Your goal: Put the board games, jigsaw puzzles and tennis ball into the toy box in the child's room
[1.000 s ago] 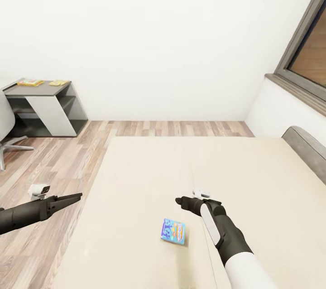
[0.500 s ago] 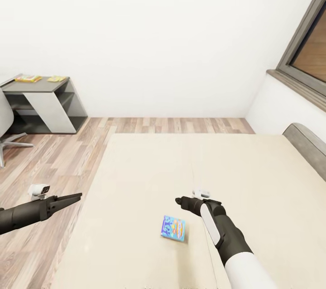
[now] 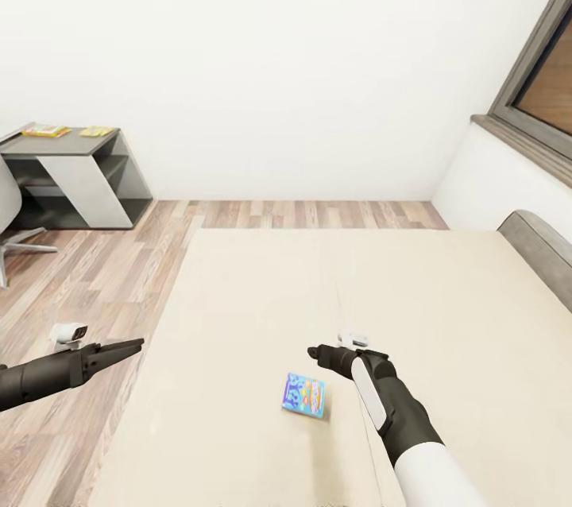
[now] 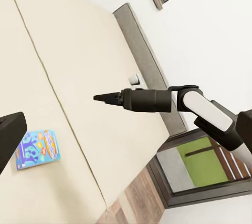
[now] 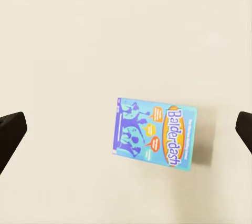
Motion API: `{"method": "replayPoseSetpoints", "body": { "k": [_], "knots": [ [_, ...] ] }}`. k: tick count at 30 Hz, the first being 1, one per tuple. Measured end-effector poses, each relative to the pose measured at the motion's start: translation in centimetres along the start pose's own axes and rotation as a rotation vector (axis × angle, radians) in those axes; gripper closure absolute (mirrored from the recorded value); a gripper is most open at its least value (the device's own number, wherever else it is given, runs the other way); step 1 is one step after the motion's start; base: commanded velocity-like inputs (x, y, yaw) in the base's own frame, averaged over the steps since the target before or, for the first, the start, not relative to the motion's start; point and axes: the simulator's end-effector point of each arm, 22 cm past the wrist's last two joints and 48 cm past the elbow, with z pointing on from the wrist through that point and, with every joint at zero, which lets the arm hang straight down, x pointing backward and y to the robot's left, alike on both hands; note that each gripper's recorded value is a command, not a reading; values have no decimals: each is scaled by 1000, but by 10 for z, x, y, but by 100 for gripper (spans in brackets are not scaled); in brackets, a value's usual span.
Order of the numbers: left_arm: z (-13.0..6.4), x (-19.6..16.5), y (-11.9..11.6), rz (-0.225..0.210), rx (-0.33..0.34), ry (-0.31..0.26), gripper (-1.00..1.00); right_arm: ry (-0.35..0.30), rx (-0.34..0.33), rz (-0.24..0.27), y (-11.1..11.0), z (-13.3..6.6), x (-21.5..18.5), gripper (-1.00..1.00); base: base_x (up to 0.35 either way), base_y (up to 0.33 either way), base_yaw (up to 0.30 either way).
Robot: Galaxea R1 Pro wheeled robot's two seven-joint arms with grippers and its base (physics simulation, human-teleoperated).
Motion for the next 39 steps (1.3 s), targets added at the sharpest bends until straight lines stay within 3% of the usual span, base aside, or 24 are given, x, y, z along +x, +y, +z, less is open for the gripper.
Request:
{"method": "replayPoseSetpoints", "body": {
  "k": [39],
  "knots": [
    [7, 16, 24, -55, -19, 29, -100, 59, 17, 18, -14, 22, 27, -100, 0, 0, 0]
  ]
}}
